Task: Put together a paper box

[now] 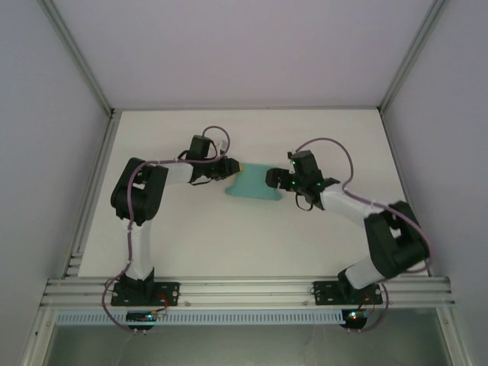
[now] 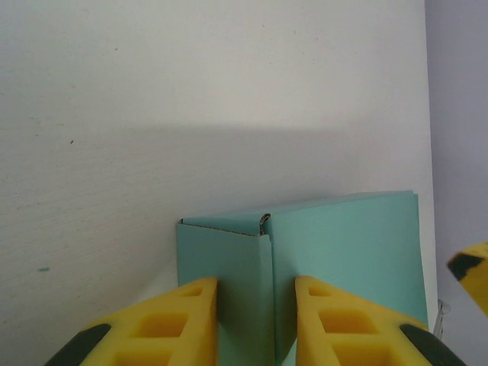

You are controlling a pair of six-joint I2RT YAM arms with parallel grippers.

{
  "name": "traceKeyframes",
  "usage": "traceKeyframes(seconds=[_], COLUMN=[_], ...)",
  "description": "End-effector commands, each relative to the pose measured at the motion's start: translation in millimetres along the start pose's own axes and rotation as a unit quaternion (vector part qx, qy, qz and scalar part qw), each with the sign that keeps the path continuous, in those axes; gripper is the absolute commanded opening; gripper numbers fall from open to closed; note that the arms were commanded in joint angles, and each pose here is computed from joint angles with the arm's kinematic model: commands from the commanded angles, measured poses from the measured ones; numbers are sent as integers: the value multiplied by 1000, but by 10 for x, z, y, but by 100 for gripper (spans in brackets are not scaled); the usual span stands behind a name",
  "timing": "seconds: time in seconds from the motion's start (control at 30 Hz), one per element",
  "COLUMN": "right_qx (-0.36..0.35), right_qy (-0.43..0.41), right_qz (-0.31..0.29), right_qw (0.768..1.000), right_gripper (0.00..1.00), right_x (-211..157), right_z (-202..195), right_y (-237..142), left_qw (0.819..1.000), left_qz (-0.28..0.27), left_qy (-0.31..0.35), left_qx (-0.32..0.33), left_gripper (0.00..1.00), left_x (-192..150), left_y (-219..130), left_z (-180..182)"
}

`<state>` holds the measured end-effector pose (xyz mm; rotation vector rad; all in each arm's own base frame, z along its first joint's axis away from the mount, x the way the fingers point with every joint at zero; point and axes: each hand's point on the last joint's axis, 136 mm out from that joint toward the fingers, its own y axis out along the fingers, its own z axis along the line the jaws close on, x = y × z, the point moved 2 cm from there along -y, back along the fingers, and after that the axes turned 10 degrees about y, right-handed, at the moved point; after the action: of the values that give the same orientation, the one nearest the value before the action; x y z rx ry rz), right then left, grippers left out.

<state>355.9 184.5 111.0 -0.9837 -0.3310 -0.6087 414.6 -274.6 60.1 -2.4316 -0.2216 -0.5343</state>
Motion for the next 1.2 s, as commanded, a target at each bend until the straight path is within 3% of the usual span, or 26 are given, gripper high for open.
traceKeyframes(seconds=[0.0, 0.07, 0.13, 0.2, 0.27, 0.33, 0.4, 0.53, 0.63, 0.73, 0.93, 1.17], right_qx=[31, 31, 22, 21, 27, 33, 29, 37, 47, 46, 81, 162], right_qy=[37, 39, 41, 40, 42, 49, 48, 58, 72, 84, 126, 164], right_qz=[52, 53, 57, 74, 81, 74, 60, 54, 68, 91, 119, 143], right_qw=[998, 997, 997, 996, 995, 995, 997, 996, 994, 991, 982, 962], right_gripper=[74, 65, 46, 41, 30, 29, 38, 83, 94, 99, 99, 89], right_x=[-74, -74, -87, -148, -189, -170, -116, -40, -59, -102, -125, -65], right_z=[19, -39, -98, -123, -122, -104, -103, -57, -20, -14, 36, 281], right_y=[181, 246, 291, 334, 359, 339, 284, 153, 130, 181, 321, 467], left_qw=[986, 986, 987, 987, 988, 987, 986, 987, 987, 988, 988, 989], left_qz=[87, 86, 87, 88, 88, 88, 88, 85, 81, 81, 75, 71], left_qy=[-75, -76, -77, -80, -81, -84, -86, -98, -112, -108, -121, -116], left_qx=[120, 118, 114, 106, 102, 105, 108, 97, 83, 79, 62, 56], left_gripper=[25, 25, 25, 25, 25, 21, 20, 19, 18, 17, 14, 14], left_x=[-731, -729, -740, -750, -763, -770, -787, -811, -820, -815, -826, -819], left_y=[112, 115, 124, 136, 144, 137, 126, 99, 84, 88, 79, 62], left_z=[723, 727, 732, 730, 740, 763, 789, 836, 873, 869, 896, 879])
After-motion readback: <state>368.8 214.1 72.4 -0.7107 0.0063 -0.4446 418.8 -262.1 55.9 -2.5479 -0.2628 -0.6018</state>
